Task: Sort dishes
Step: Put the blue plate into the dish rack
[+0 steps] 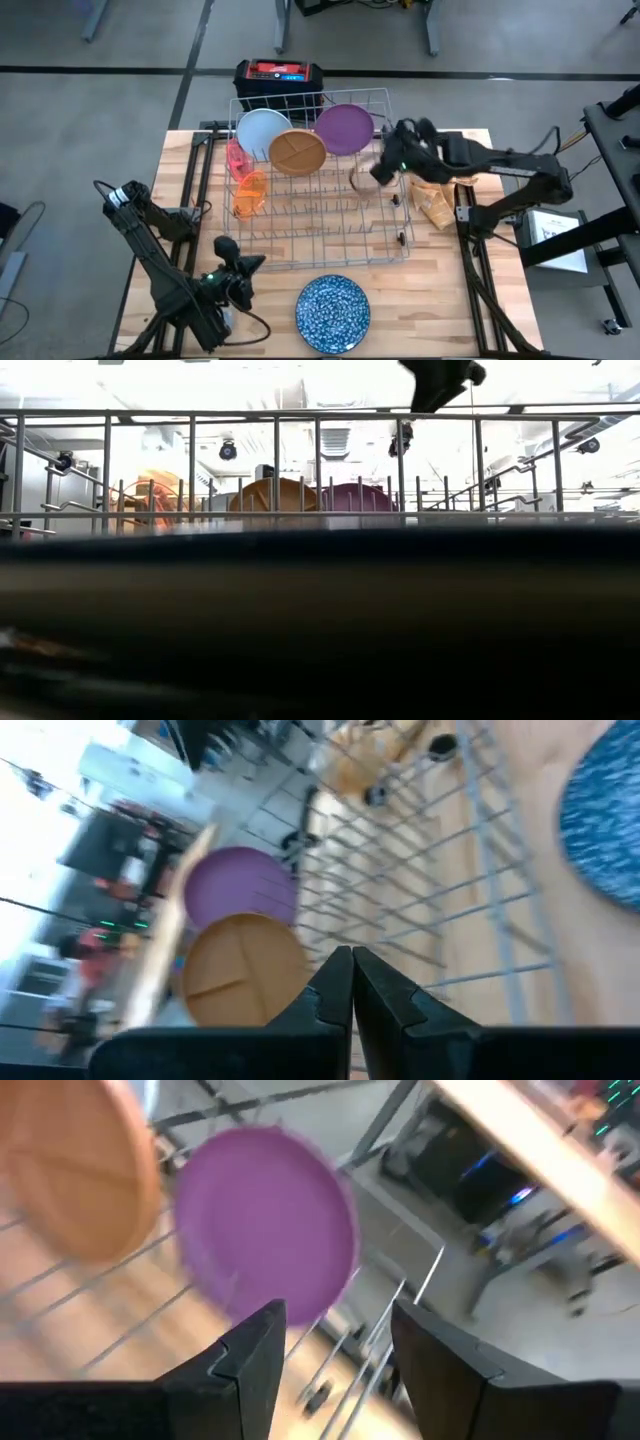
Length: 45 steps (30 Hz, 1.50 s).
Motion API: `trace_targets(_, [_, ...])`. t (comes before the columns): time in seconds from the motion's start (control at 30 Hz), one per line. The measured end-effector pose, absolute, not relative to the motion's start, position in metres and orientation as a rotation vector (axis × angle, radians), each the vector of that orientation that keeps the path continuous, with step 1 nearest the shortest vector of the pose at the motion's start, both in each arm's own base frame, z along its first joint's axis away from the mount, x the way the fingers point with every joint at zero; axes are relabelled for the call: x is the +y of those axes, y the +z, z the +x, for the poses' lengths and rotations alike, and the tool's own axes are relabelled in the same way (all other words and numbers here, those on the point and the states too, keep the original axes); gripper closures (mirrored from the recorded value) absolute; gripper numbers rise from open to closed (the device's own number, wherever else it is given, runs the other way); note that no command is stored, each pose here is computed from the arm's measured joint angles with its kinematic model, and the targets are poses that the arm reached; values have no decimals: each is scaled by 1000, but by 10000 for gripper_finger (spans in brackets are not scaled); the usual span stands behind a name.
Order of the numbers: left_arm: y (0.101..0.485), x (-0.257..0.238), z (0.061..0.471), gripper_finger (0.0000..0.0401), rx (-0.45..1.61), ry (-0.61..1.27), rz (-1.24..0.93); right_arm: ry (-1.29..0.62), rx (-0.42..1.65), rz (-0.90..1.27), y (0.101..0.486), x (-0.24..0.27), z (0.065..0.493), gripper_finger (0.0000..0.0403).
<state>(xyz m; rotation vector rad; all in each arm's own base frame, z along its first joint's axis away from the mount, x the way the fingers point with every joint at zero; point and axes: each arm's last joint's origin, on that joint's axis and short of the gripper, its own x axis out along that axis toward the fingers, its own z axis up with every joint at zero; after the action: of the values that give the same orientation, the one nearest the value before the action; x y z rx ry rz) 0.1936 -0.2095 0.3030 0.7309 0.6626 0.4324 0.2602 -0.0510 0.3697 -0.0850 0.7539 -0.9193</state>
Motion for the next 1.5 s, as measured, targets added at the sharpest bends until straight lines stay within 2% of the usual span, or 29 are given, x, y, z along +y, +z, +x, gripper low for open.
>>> trace_targets(0.4, [306, -247, 214, 401, 798, -19, 394, -565, 767, 102, 338, 71, 239, 246])
trace_targets(0.7, [300, -261, 218, 401, 762, -140, 266, -414, 776, 244, 307, 164, 218, 239])
trace_targets(0.83, [292, -272, 224, 401, 767, -213, 283, -384, 781, 324, 290, 197, 215, 239])
trace_targets(1.2, [243, -298, 239, 401, 832, -235, 373, -376, 902, 520, 231, 250, 230, 254])
trace_targets(1.5, [206, -311, 250, 401, 845, -183, 443, -416, 916, 613, 203, 264, 242, 237])
